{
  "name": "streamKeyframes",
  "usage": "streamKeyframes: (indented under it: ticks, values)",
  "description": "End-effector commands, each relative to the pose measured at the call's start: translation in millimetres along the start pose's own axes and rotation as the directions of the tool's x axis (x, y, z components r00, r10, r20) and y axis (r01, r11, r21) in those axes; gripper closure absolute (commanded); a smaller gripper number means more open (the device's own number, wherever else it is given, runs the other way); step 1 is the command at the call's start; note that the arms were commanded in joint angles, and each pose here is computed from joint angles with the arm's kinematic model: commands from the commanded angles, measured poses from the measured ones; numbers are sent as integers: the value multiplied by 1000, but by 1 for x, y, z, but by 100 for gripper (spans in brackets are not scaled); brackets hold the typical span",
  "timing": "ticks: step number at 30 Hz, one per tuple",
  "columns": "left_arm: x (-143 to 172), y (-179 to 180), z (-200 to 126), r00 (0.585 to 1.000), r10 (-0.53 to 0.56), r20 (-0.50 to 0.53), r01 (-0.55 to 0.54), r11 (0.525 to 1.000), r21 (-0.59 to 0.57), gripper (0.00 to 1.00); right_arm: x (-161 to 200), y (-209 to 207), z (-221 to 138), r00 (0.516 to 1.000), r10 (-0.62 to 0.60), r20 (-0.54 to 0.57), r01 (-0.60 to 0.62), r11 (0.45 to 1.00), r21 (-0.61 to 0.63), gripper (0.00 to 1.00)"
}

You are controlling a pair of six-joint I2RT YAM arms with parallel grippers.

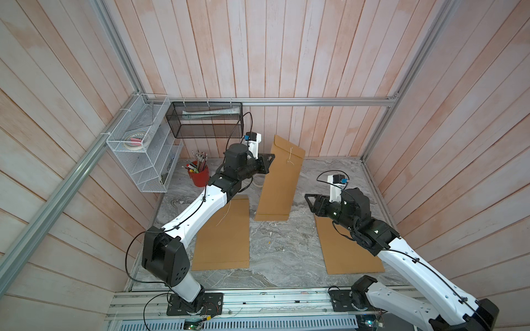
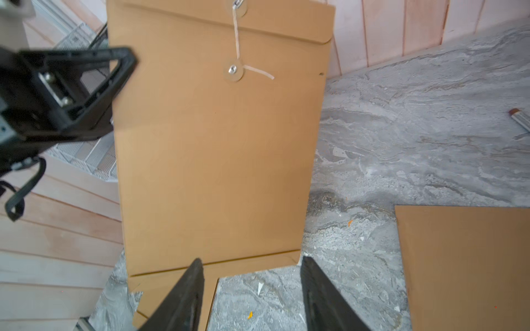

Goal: Open the file bag
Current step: Pick up the file bag from the center of the board.

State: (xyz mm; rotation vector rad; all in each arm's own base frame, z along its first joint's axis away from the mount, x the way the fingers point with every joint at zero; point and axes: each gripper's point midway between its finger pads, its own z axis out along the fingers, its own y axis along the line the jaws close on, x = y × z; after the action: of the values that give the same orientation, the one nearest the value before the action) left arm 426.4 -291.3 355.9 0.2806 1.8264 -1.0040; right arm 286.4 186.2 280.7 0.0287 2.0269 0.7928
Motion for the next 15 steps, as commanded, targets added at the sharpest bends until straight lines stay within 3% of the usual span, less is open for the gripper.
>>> streamKeyframes:
  ticks: [1, 15]
  values:
    - [-16, -31, -19, 997, 15, 71, -28, 981, 190, 100, -20, 19, -2, 999, 18, 40, -11, 987, -163, 44]
    - [6, -56, -68, 992, 8, 124, -55, 924, 379, 100, -57, -16, 16, 995, 67, 77, -36, 936, -350, 34]
